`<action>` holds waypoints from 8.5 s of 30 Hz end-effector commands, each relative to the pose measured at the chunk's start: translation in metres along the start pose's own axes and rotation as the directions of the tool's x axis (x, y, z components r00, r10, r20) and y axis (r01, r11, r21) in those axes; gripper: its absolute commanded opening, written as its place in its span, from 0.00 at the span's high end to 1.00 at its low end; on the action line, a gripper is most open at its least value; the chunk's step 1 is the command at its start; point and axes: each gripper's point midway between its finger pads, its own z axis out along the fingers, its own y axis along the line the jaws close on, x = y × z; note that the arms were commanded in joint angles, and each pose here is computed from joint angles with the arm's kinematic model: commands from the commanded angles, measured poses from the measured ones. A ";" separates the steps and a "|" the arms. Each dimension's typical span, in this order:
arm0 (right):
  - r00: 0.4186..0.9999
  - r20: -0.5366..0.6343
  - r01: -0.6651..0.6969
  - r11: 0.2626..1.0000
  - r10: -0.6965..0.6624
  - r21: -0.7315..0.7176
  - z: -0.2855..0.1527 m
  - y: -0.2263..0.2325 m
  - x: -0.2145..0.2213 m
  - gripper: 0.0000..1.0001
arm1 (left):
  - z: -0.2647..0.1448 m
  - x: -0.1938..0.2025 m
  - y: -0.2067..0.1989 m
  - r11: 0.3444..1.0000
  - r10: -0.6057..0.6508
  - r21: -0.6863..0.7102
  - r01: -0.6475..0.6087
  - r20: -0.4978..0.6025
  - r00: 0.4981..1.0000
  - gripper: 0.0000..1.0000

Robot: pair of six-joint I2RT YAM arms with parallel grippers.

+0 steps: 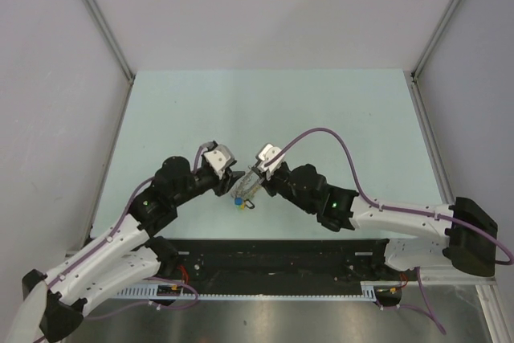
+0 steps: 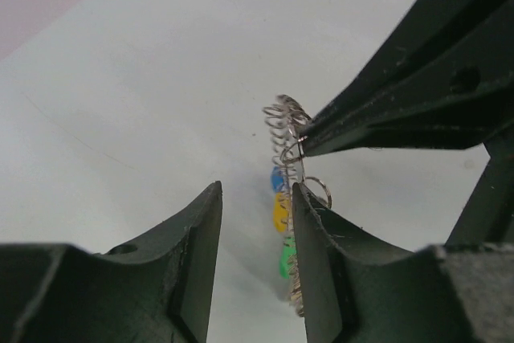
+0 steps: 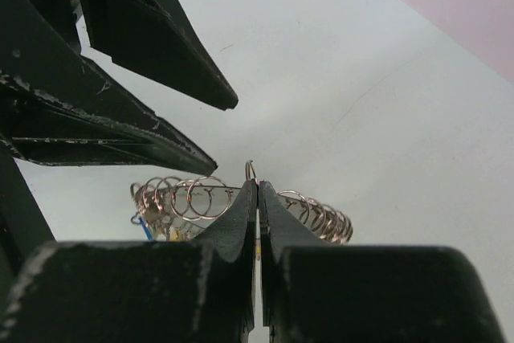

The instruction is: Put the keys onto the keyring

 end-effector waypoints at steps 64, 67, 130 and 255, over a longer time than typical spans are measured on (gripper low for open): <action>0.981 0.035 -0.185 0.972 0.192 -0.146 -0.049 -0.036 -0.053 0.48 | 0.013 -0.020 -0.022 0.986 -0.018 0.168 0.012 0.033 0.999 1.00; 0.962 -0.045 -0.272 0.961 0.270 -0.045 -0.060 -0.057 -0.032 0.43 | 0.013 -0.020 -0.019 0.988 -0.015 0.153 0.009 0.037 0.999 1.00; 0.458 -0.682 -0.496 0.801 0.570 0.336 -0.087 -0.061 0.231 0.65 | 0.011 -0.010 -0.003 0.998 -0.022 0.054 0.022 -0.004 1.000 1.00; 0.951 -0.100 0.220 0.866 -0.293 -0.449 -0.071 0.004 -0.036 1.00 | 0.000 -0.055 -0.073 0.826 0.157 0.524 -0.209 0.142 0.977 1.00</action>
